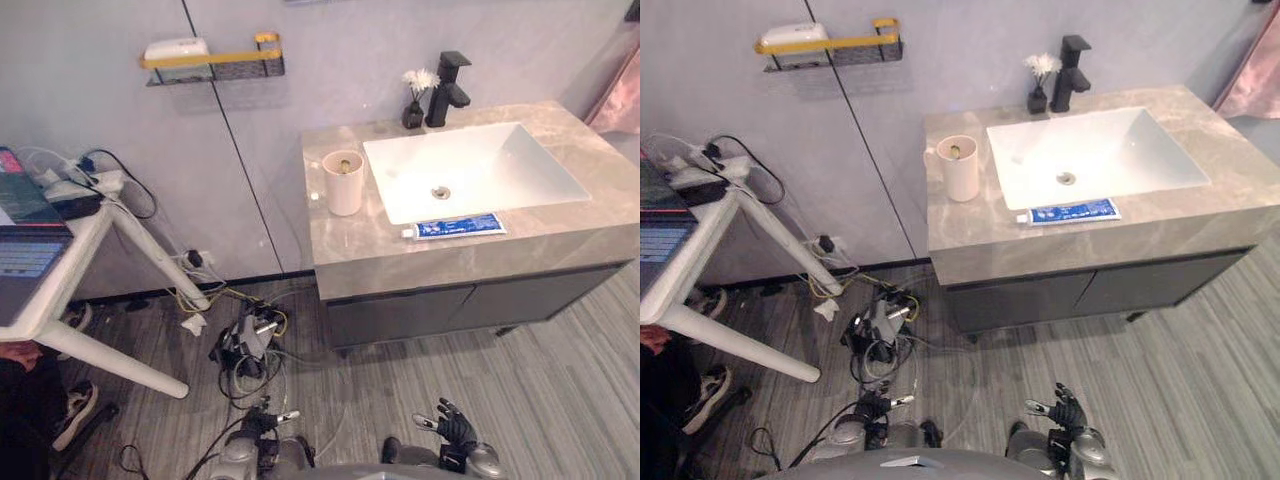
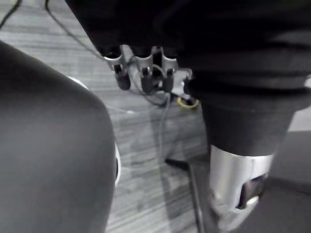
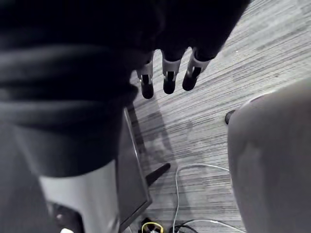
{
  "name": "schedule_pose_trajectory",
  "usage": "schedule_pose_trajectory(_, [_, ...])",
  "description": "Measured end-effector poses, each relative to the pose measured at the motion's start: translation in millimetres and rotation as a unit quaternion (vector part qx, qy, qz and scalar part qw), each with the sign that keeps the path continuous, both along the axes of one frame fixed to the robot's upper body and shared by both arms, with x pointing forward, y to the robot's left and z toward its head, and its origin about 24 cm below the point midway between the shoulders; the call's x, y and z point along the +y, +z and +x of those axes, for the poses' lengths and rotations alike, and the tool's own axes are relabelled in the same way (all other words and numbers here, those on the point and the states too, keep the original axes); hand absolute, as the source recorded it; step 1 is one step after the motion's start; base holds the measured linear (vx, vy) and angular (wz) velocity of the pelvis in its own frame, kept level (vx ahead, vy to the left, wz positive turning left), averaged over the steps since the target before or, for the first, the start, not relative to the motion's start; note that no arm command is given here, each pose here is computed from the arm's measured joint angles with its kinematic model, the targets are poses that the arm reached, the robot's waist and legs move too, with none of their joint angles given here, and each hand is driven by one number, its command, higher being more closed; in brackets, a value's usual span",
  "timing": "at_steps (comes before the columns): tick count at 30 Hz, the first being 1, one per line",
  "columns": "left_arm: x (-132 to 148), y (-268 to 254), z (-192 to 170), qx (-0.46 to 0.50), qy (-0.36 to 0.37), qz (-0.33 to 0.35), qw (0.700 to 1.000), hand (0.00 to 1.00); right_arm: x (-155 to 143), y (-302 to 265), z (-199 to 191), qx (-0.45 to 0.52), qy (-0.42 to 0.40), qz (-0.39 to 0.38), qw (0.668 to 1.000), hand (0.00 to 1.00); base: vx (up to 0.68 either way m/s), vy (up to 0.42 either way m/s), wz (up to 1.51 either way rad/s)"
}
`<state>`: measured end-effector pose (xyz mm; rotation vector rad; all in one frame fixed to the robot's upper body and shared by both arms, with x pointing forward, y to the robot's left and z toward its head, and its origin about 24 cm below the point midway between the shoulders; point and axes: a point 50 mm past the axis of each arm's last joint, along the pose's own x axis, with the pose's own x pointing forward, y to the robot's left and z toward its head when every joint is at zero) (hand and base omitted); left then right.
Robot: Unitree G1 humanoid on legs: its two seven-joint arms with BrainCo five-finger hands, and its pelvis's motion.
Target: Organize washtable
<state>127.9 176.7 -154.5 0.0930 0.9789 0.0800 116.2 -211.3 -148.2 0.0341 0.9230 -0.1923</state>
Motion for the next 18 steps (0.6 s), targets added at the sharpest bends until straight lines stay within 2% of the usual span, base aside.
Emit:
schedule_pose_trajectory(9, [-10, 0, 1, 0.0, -0.033, -0.002, 0.999, 0.0, 0, -3, -7, 0.016, 0.004, -0.002, 1.0, 0.0, 0.2, 0.101, -0.08])
schedule_pose_trajectory(13, [-6, 1, 5, -0.002, -0.065, 0.014, 0.998, 0.0, 9, -3, 0, 0.007, 0.004, 0.009, 1.0, 0.0, 0.12, -0.037, -0.17])
schedule_pose_trajectory(18, [-9, 0, 6, 0.003, -0.062, 0.008, 0.998, 0.0, 9, -1, 3, -0.005, 0.001, 0.01, 1.0, 0.0, 0.04, -0.119, 0.3])
